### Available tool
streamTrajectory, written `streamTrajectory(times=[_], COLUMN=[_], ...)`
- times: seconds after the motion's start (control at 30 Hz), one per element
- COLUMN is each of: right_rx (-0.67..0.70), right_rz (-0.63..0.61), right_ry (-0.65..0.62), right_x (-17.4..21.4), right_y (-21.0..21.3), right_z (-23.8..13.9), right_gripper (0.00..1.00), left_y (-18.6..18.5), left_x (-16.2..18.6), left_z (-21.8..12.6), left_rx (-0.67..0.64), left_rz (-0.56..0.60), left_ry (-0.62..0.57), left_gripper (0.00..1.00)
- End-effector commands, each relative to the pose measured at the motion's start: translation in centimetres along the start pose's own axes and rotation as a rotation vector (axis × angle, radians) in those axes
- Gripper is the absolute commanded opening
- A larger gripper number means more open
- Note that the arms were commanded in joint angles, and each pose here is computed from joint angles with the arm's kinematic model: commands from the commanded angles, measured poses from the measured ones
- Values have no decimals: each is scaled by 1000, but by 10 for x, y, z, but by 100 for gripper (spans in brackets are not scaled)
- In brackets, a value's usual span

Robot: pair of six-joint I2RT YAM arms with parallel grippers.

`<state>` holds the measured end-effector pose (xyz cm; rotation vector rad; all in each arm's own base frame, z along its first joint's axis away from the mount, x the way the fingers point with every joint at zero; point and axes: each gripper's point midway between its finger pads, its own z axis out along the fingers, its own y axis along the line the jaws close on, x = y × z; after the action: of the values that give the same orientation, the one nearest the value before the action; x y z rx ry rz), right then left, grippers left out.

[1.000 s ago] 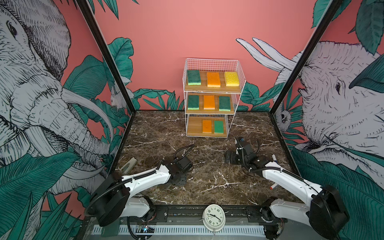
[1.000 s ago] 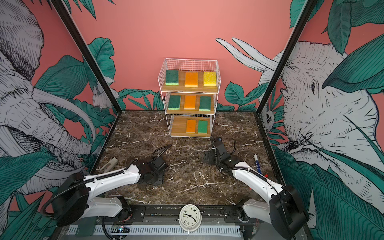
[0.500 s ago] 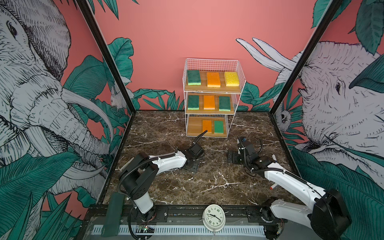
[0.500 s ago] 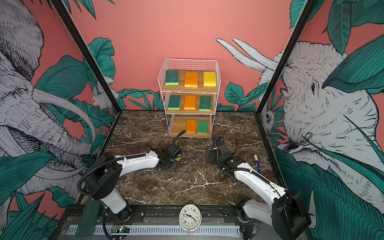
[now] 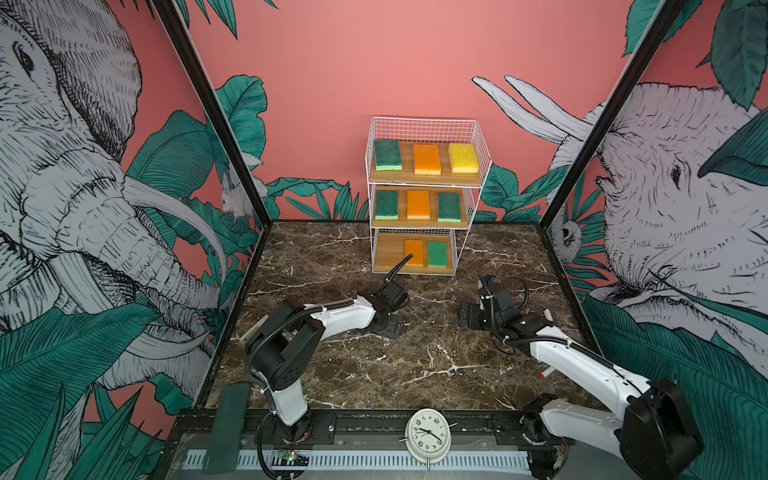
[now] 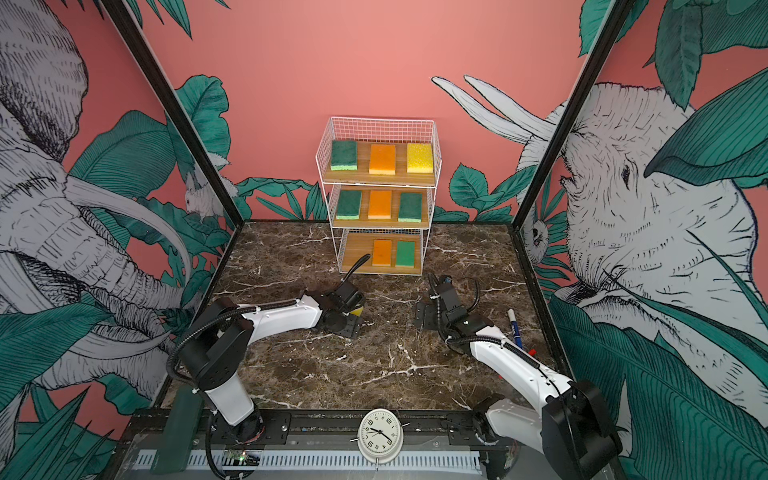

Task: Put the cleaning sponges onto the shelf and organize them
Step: 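Carry the yellow sponge with the left gripper toward the shelf's bottom tier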

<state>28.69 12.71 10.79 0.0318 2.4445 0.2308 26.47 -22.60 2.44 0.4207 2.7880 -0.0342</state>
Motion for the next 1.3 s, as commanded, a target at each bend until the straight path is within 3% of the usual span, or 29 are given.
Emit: streamTrajectory(times=[0.0, 0.43, 0.77, 1.27], right_rx=[-13, -23, -30, -17], right_rz=[4, 19, 29, 35], right_ry=[-13, -10, 2, 4], right_x=[-3, 0, 5, 12], right_y=[1, 2, 2, -4], right_z=[1, 0, 3, 4], right_gripper=[99, 98, 99, 99], left_y=[8, 1, 4, 5], left_x=[13, 20, 22, 24], left_z=[-17, -5, 5, 9], left_rx=[11, 72, 42, 34], left_rz=[-53, -82, -31, 20], left_ry=[-6, -25, -10, -55], left_gripper=[88, 88, 86, 70])
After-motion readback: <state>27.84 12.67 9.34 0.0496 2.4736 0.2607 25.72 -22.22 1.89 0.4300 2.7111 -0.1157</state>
